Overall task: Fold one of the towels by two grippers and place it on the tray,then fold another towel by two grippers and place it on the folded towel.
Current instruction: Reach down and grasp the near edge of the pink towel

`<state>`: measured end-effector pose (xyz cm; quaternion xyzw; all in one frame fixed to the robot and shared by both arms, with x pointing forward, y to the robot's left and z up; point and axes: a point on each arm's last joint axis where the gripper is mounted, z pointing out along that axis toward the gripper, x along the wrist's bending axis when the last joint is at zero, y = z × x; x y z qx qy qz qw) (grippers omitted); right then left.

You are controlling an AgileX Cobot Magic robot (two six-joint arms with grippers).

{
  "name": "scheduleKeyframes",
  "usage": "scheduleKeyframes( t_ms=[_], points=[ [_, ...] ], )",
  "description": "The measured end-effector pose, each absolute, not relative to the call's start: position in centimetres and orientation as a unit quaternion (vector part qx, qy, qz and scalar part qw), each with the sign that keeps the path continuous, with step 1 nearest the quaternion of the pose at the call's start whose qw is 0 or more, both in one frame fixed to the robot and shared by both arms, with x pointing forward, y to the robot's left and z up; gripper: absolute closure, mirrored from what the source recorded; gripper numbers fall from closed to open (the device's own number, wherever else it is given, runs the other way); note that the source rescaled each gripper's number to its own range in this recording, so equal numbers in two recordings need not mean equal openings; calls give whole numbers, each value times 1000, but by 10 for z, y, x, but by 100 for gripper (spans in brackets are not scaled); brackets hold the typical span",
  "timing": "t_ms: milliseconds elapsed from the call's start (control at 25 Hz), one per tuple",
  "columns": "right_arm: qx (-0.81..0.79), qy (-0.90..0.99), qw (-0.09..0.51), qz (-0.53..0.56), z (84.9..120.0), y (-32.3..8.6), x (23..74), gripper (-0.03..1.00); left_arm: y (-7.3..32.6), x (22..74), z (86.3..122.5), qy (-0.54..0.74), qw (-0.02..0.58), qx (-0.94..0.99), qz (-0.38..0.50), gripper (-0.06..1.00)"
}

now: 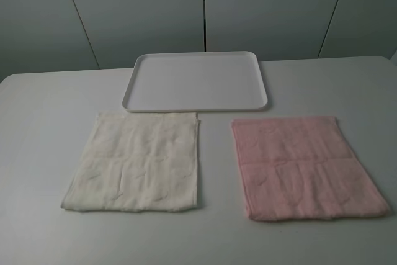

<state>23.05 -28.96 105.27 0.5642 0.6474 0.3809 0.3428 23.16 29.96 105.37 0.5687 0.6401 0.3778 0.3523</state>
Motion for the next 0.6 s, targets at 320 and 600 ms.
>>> scheduleKeyframes(
  t_ms=[320,600],
  points=[
    [563,647,333,391,1053,-287,230,-3,300,232,1054,644,354,566,374,-1],
    [568,635,331,405,1055,-287,231,-3,299,264,1074,639,322,615,332,-1]
  ],
)
